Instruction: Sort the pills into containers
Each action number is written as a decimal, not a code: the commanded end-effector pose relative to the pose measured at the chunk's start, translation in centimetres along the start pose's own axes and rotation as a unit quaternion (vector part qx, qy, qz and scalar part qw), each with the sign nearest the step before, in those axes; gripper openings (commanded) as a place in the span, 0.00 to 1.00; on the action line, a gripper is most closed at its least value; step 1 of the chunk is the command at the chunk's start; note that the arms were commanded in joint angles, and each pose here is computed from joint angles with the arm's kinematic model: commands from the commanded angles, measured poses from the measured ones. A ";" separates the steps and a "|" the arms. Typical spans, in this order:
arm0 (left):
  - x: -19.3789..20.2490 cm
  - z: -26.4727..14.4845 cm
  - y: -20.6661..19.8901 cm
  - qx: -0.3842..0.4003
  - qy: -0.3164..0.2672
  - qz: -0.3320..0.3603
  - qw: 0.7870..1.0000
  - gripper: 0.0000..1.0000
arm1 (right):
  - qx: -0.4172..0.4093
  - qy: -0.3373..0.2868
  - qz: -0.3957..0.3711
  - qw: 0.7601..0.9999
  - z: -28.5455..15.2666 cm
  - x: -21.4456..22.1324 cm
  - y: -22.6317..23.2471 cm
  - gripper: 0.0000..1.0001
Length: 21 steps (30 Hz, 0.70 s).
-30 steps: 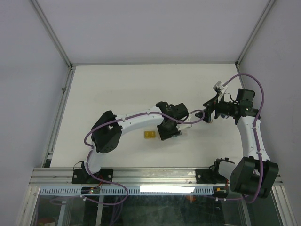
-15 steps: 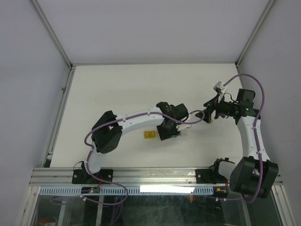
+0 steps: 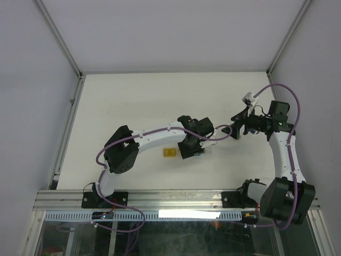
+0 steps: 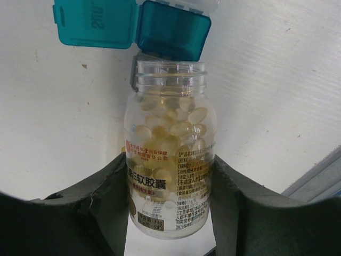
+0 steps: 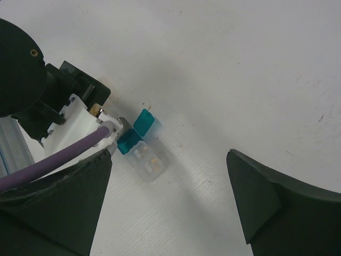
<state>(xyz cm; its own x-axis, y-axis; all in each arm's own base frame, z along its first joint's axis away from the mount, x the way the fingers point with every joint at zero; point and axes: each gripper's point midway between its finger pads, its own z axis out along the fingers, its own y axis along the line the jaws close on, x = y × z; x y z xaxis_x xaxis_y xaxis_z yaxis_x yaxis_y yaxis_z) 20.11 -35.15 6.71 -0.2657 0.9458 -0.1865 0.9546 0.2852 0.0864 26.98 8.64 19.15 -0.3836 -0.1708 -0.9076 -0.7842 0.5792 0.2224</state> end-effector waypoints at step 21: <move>-1.1 -2.3 0.6 -0.017 -0.036 -0.014 0.999 0.00 | -0.004 -0.023 -0.029 0.999 -0.8 -1.6 0.5 0.93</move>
<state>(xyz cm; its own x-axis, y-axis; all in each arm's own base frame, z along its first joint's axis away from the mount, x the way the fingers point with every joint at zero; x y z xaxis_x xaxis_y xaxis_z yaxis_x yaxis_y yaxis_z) 19.83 -34.98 6.62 -0.2733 0.9452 -0.1784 0.9510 0.2934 0.0976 26.83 8.60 19.33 -0.3808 -0.1630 -0.9102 -0.7862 0.5752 0.2259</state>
